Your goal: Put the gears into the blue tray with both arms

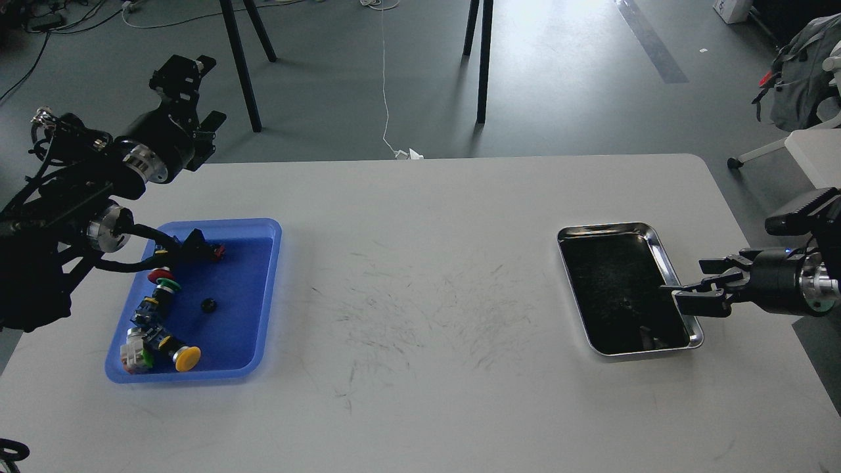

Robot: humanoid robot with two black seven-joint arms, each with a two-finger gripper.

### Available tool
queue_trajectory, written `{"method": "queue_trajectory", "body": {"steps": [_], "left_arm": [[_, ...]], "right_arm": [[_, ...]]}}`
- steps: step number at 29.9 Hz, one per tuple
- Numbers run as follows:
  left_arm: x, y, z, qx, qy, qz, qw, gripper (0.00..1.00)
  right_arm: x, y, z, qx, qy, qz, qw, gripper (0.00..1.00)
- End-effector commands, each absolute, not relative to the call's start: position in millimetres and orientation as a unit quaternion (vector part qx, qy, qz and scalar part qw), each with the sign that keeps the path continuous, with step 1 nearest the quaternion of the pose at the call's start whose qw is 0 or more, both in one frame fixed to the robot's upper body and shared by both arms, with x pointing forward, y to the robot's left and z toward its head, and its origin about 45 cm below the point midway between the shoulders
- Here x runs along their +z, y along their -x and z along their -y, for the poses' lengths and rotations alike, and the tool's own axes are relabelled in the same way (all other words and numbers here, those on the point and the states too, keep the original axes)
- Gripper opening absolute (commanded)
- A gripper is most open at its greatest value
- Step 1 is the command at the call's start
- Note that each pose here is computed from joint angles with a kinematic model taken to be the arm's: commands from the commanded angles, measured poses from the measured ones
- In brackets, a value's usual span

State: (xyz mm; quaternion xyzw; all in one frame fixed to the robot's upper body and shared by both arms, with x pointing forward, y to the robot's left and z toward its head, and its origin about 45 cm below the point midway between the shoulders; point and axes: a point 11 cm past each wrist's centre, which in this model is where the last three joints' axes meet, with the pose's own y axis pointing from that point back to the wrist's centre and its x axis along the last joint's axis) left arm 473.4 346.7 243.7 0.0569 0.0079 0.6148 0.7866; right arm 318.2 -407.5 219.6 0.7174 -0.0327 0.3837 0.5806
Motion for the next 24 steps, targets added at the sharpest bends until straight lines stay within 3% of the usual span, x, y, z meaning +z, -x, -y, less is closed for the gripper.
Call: {"method": "queue_trajectory", "body": {"steps": [1,24], "left_arm": [[245.4,-475.6,-348.9,0.624,-0.045,-0.029,0.780,0.98],[245.2,-471.8,-377.6,0.645,0.024,-0.134,0.752,0.98]], "right_arm": [[214.7,-323.4,405.1,0.383,-0.716,0.029,0.583,0.91],[168.6,-343.9,364.3,0.398,-0.713,-0.033,0.576,0.87]]}}
